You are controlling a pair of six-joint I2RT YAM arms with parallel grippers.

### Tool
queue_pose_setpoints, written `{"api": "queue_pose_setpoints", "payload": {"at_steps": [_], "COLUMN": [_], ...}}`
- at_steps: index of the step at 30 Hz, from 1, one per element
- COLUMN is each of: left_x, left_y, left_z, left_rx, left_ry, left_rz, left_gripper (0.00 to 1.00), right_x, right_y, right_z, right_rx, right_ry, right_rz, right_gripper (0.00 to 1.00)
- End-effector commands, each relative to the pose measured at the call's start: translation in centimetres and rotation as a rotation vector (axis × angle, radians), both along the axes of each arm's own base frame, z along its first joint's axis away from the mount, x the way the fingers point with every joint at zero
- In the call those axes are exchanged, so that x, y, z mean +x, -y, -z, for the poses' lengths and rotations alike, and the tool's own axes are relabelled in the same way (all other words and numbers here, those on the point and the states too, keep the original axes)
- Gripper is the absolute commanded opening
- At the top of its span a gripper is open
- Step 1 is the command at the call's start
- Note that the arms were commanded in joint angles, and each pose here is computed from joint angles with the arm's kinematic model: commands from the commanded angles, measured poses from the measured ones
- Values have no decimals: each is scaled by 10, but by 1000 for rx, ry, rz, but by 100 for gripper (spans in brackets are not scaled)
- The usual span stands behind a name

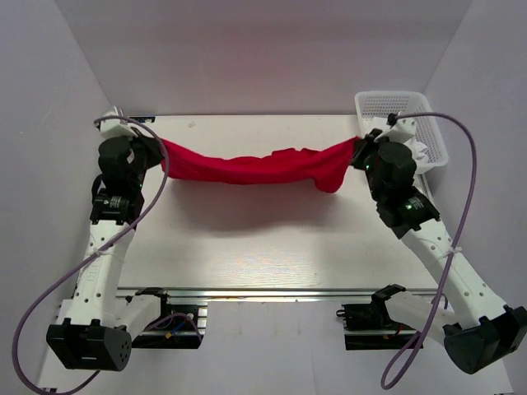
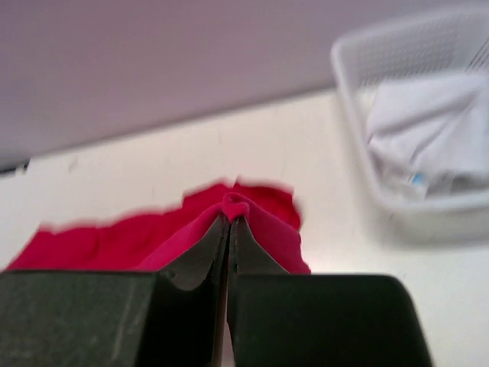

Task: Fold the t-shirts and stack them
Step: Flatten out the tshirt

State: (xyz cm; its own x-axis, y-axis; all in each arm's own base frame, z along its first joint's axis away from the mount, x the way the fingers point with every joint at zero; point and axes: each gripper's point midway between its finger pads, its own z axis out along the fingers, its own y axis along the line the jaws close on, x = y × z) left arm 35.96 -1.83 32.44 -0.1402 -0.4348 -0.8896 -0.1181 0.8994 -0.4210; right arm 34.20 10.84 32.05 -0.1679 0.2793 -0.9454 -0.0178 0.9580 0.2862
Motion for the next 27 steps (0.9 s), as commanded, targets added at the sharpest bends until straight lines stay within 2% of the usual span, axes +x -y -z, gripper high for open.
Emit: {"api": "queue_pose_setpoints", "payload": {"at_steps": [1, 4, 5, 7, 8, 10, 14, 18, 27], "left_x": [3, -3, -6, -12, -18, -28, -51, -78, -116], "left_y": [-7, -10, -11, -12, -13, -14, -17, -11, -14], "left_z": [-75, -127, -147, -168, -185, -201, -243, -272, -289], "left_rx": [33, 75, 92, 109, 107, 138, 162, 188, 195], "left_ry": [166, 261, 293, 339, 376, 413, 505, 570, 597], "left_rz": [-27, -37, -38, -40, -42, -46, -56, -24, -36], "left_gripper": [0, 0, 0, 0, 0, 0, 0, 0, 0], "right_x": [2, -7, -13, -17, -26, -32, -51, -78, -111], "right_y": [36, 48, 51, 50, 53, 57, 66, 71, 70], "right_z": [-95, -147, -178, -197, -223, -244, -284, -323, -358], "right_rx": [-10, -41, -24, -82, -71, -132, -154, -163, -193], "right_ry": [260, 383, 449, 488, 538, 578, 662, 756, 850], "right_rz": [168, 203, 208, 185, 188, 193, 207, 183, 112], "right_gripper": [0, 0, 0, 0, 0, 0, 0, 0, 0]}}
